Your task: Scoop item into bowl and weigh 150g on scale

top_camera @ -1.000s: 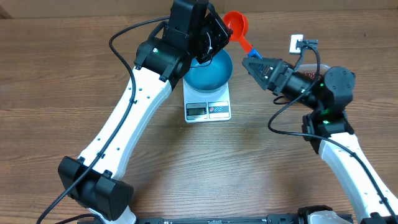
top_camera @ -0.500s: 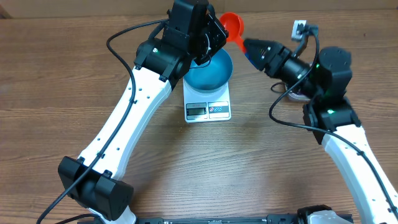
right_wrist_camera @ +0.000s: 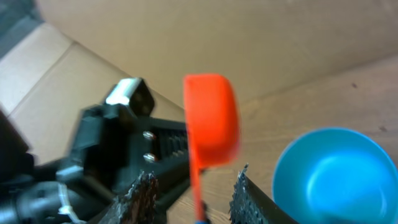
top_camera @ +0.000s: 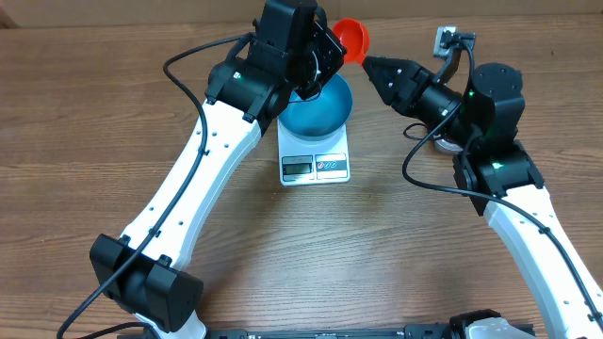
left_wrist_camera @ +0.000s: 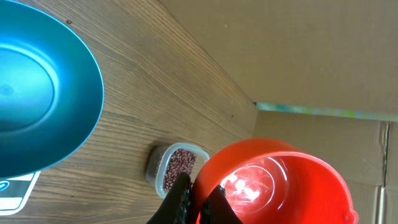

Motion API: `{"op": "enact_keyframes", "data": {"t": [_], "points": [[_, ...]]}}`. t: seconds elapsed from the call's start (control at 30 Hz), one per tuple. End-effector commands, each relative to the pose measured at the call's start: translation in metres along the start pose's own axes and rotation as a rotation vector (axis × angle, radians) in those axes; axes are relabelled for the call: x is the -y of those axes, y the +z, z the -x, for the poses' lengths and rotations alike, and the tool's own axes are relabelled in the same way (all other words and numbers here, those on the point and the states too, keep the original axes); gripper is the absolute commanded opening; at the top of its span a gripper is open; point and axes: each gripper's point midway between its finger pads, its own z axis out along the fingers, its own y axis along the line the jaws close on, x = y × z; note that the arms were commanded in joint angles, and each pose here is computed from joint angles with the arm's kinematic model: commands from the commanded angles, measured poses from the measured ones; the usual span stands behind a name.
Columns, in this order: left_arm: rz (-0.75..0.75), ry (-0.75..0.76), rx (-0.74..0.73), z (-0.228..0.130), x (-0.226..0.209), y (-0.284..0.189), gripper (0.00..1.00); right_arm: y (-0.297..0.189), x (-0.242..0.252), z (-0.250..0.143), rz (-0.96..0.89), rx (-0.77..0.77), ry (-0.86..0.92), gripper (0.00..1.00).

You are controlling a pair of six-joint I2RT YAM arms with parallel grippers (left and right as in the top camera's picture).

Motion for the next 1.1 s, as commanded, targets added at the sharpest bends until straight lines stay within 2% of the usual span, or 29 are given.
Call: {"op": "enact_keyframes", "data": {"t": [0.0,0.37,0.47,0.63,0.67,0.77,0.8,0.87,0.97,1.0,1.07], "points": [[-0.012,-0.030,-0.010,-0.0028,0.0038,0.0022,0.04,0.0013,0.0065,0.0070,-0.048,0.034,0.024,0.41],[-0.007,-0.031,-0.016,-0.0044,0.0029,0.0023,0.04,0.0017,-0.0011,0.0087,-0.016,0.036,0.008,0.39],[-0.011,-0.031,-0.026,-0.0062,0.0035,0.0022,0.04,0.0017,-0.0011,0.0087,-0.016,0.036,0.008,0.31],[-0.012,-0.031,-0.030,-0.0069,0.0038,0.0022,0.06,0.0017,-0.0020,0.0095,-0.012,0.039,0.006,0.26],[-0.013,-0.031,-0.032,-0.0072,0.0038,0.0022,0.06,0.0017,-0.0020,0.0095,-0.012,0.039,0.006,0.23],[-0.016,-0.031,-0.041,-0.0086,0.0044,0.0022,0.08,0.0017,-0.0022,0.0090,-0.010,0.036,0.009,0.06],[-0.016,-0.031,-0.041,-0.0087,0.0045,0.0021,0.10,0.0017,-0.0023,0.0091,-0.010,0.037,0.013,0.04],[-0.016,-0.031,-0.041,-0.0087,0.0044,0.0021,0.18,0.0017,-0.0024,0.0092,-0.010,0.037,0.025,0.04],[-0.016,-0.031,-0.041,-0.0087,0.0044,0.0021,0.44,0.0017,-0.0021,0.0091,-0.011,0.037,0.025,0.04],[-0.016,-0.030,-0.041,-0.0085,0.0044,0.0021,0.58,0.0017,-0.0021,0.0091,-0.011,0.037,0.025,0.04],[-0.022,-0.024,-0.037,-0.0070,0.0055,0.0020,0.71,0.0012,0.0002,0.0096,-0.019,0.039,0.022,0.04]]}}
